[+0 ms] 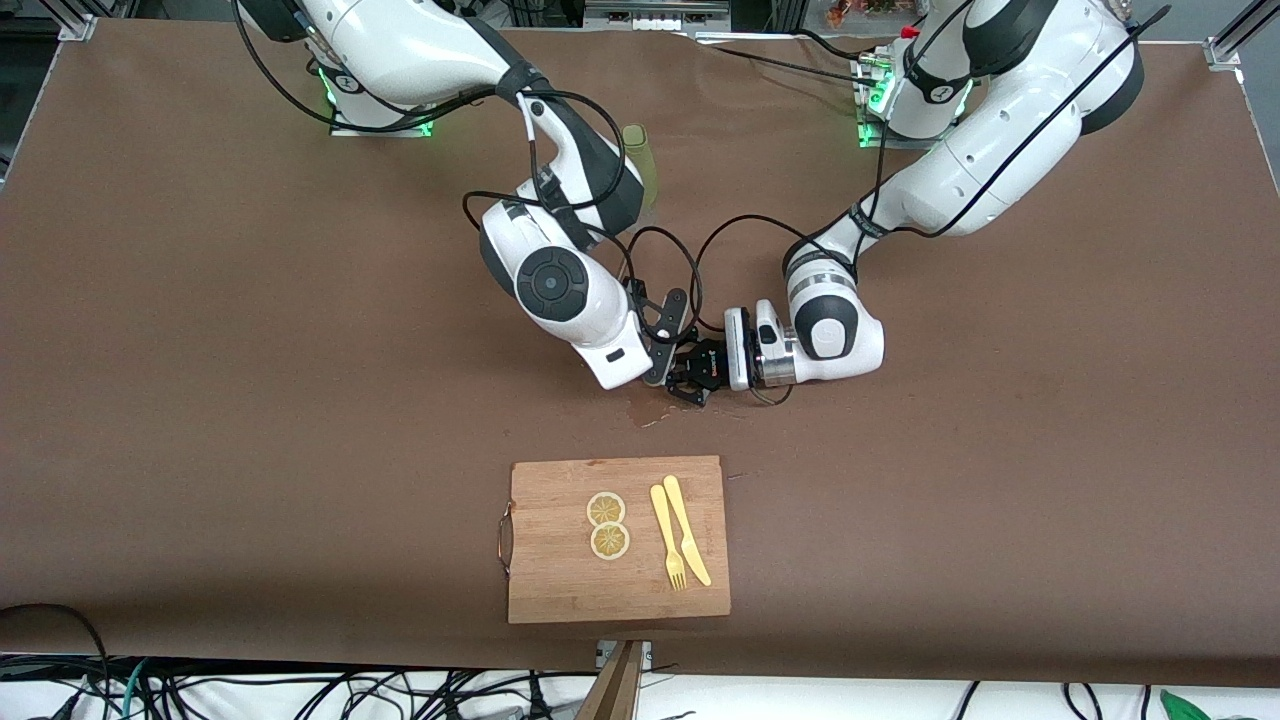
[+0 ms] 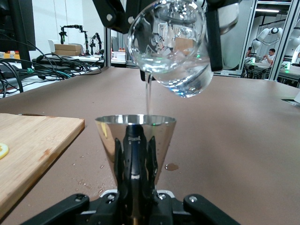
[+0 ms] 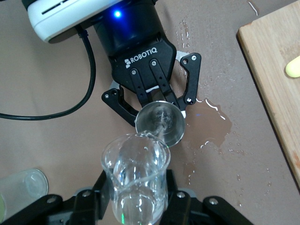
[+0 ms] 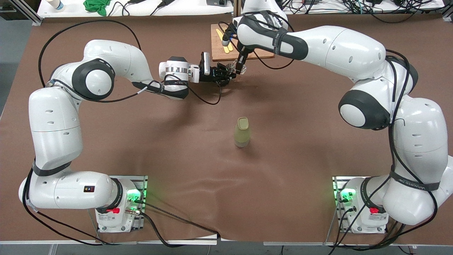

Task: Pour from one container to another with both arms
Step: 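Tilt the glass cup upright with the right gripper above the jigger, then carry the glass cup back with the right gripper while the left gripper returns the jigger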

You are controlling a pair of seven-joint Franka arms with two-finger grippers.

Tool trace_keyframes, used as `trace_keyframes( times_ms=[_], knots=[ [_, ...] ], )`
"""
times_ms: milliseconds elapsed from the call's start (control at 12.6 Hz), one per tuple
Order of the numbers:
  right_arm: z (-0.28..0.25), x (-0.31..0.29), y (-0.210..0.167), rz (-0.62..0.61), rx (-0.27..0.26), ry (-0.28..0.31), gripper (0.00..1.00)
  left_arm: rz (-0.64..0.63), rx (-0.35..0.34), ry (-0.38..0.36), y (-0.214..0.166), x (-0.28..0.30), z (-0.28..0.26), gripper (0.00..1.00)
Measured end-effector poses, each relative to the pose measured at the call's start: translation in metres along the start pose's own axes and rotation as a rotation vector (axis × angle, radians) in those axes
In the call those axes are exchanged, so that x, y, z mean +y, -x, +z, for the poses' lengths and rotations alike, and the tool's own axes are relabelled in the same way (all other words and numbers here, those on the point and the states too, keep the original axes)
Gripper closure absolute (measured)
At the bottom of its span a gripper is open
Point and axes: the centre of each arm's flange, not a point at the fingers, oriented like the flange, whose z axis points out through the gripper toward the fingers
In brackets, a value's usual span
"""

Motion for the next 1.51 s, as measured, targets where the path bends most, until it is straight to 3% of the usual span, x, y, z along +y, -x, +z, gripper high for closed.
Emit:
trace_keyframes(
  times_ms=[476,634,1030,1506],
  knots=[
    [-0.002,0.005,0.002,0.006,0.002,0.012,0.51,0.003,0.002,-0.002,-0.001,-0.001,0.000,0.91],
    [-0.006,0.012,0.004,0.021,0.026,0.016,0.51,0.004,0.002,-0.003,-0.002,-0.002,0.000,0.91],
    [-0.023,0.050,0.026,0.087,0.169,-0.092,0.51,0.002,0.007,-0.009,-0.003,-0.004,0.000,0.91],
    [-0.064,0.148,0.114,0.043,0.444,-0.215,0.51,0.010,0.015,-0.072,-0.007,-0.032,-0.028,0.91]
  ],
)
